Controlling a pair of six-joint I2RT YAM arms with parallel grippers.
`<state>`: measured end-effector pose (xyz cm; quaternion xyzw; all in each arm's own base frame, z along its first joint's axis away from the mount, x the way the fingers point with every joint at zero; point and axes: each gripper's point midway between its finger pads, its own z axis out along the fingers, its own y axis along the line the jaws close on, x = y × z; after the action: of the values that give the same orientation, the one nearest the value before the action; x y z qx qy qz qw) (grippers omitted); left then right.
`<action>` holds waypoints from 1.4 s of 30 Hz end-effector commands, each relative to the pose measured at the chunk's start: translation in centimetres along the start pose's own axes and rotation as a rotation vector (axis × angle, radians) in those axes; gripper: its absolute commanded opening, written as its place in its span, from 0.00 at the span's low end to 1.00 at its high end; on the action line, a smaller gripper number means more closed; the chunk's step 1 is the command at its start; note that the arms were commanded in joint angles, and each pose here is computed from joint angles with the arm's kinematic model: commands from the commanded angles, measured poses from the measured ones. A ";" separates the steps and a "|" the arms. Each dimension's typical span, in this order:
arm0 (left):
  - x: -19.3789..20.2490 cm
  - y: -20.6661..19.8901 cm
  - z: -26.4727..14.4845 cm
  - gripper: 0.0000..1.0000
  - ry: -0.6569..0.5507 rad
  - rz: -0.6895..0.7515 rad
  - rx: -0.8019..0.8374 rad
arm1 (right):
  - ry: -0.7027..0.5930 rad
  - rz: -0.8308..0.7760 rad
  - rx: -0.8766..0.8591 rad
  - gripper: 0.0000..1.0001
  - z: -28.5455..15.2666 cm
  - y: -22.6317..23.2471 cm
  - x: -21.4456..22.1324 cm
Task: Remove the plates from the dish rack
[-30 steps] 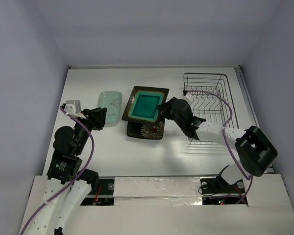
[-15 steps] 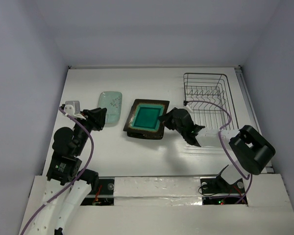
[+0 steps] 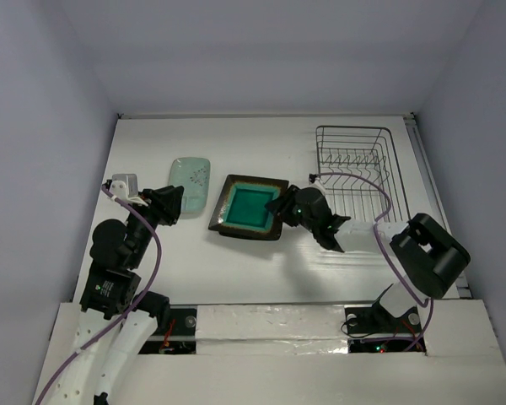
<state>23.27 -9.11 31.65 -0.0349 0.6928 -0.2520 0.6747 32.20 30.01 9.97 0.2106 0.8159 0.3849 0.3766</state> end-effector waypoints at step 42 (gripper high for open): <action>-2.7 -1.4 -0.3 0.99 -0.087 0.013 0.062 | -0.706 -0.541 0.041 0.17 -24.9 10.4 -21.6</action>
<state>23.05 -9.33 32.04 -0.0282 0.6872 -0.2607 0.6775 28.12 15.40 36.61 0.0760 0.7045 0.2127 0.6728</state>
